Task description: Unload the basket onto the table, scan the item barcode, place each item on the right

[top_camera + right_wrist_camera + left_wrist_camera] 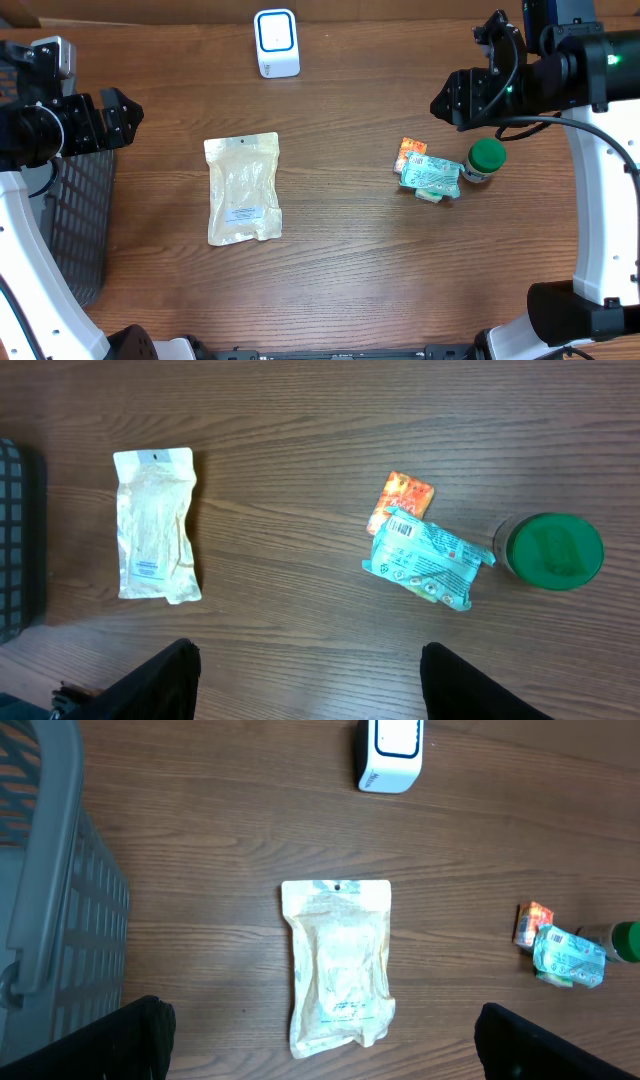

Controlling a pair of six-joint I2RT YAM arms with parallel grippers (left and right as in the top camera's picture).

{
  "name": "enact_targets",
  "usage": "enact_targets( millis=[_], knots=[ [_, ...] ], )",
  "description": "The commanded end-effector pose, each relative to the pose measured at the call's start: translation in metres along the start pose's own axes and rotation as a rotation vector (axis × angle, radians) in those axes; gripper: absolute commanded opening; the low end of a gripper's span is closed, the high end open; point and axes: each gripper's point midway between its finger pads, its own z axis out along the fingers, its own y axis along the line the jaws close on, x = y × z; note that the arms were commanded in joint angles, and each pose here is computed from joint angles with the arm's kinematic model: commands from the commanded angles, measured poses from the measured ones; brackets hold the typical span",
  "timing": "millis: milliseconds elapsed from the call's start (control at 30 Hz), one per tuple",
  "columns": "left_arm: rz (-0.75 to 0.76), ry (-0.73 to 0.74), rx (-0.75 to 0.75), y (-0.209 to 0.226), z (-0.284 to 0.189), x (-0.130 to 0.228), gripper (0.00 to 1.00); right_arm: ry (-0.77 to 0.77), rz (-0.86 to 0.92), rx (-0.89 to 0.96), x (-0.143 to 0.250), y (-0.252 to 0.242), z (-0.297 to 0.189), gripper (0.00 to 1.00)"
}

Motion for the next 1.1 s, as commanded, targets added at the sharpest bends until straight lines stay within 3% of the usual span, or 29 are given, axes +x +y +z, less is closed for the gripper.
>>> enact_targets(
  millis=[0, 1067],
  knots=[
    [0.037, -0.027, 0.009, -0.0054, -0.0078, -0.0020, 1.00, -0.009, -0.020, -0.010, -0.0013, 0.0029, -0.0021, 0.68],
    [0.037, -0.027, 0.009, -0.0054, -0.0078, -0.0020, 0.99, -0.003, -0.026, -0.010, -0.0001, 0.0029, -0.0015, 0.68]
  ],
)
